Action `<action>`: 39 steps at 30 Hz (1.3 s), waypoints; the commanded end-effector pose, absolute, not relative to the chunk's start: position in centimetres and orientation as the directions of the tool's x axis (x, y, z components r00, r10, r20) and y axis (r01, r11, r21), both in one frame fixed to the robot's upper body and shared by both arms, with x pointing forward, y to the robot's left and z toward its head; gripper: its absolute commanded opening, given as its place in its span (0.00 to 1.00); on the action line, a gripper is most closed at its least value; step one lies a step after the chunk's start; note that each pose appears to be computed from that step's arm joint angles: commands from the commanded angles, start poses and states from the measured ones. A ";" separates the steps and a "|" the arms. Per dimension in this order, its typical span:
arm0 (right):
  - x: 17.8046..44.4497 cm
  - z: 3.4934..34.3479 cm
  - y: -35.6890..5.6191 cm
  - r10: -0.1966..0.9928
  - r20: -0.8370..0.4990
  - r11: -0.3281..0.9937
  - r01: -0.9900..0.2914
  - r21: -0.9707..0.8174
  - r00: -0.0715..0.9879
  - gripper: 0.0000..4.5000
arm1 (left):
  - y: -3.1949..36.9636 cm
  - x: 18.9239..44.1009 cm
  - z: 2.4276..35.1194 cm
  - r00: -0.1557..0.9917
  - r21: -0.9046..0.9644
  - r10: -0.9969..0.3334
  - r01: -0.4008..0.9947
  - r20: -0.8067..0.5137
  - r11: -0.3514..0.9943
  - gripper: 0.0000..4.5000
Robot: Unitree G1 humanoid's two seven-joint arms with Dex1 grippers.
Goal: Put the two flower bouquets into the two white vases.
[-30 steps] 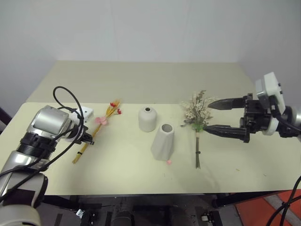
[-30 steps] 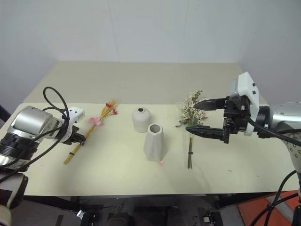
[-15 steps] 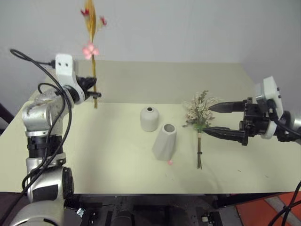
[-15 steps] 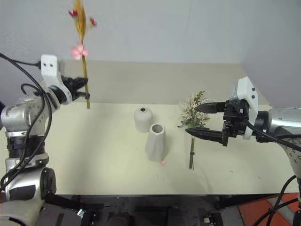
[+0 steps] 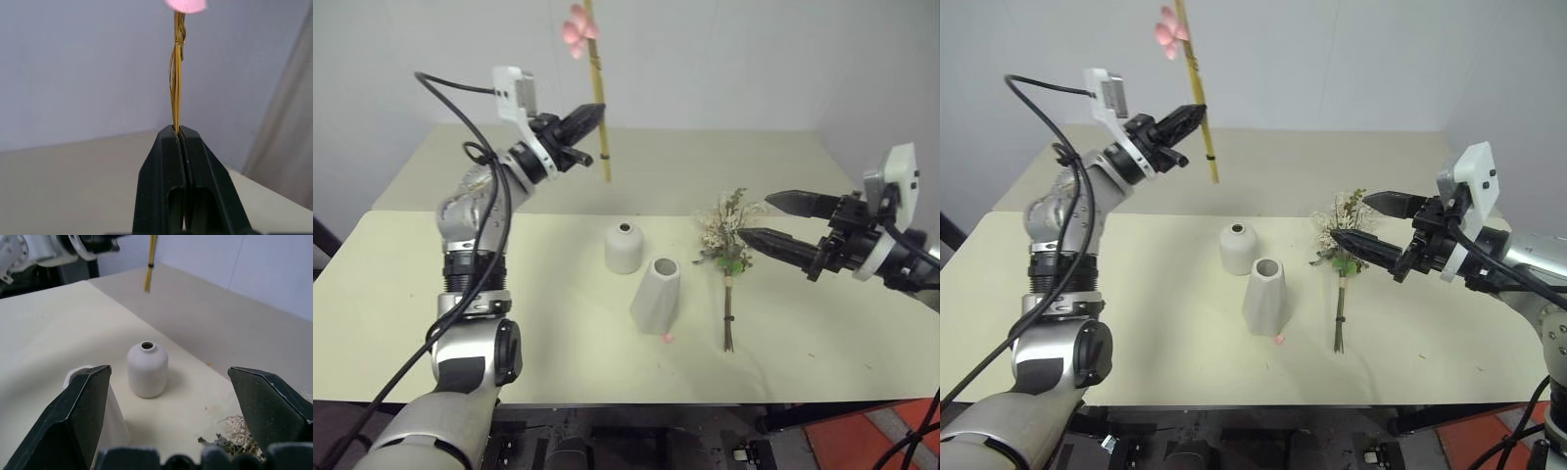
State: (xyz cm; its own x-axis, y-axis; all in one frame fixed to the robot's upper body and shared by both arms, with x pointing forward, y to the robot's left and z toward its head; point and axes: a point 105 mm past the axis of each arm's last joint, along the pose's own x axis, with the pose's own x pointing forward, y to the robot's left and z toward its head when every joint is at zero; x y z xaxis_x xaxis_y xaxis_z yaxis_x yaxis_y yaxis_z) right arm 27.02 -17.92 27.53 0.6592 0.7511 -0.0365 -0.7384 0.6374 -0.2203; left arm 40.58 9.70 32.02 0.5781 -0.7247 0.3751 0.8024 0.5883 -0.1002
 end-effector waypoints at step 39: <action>24.9 28.5 -18.2 0.701 0.020 0.692 -0.674 -0.259 0.713 1.00 | 7.1 41.7 26.9 0.527 0.017 -0.817 0.838 0.235 0.545 0.00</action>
State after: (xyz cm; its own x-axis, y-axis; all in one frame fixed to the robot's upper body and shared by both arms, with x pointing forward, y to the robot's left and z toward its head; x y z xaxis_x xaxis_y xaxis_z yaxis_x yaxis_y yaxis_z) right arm 25.52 -18.28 27.10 0.7158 0.6981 -0.0152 -0.6856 0.6986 -0.2046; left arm 41.82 7.11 25.71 0.5336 -0.8208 0.2039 0.8403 0.5419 -0.0175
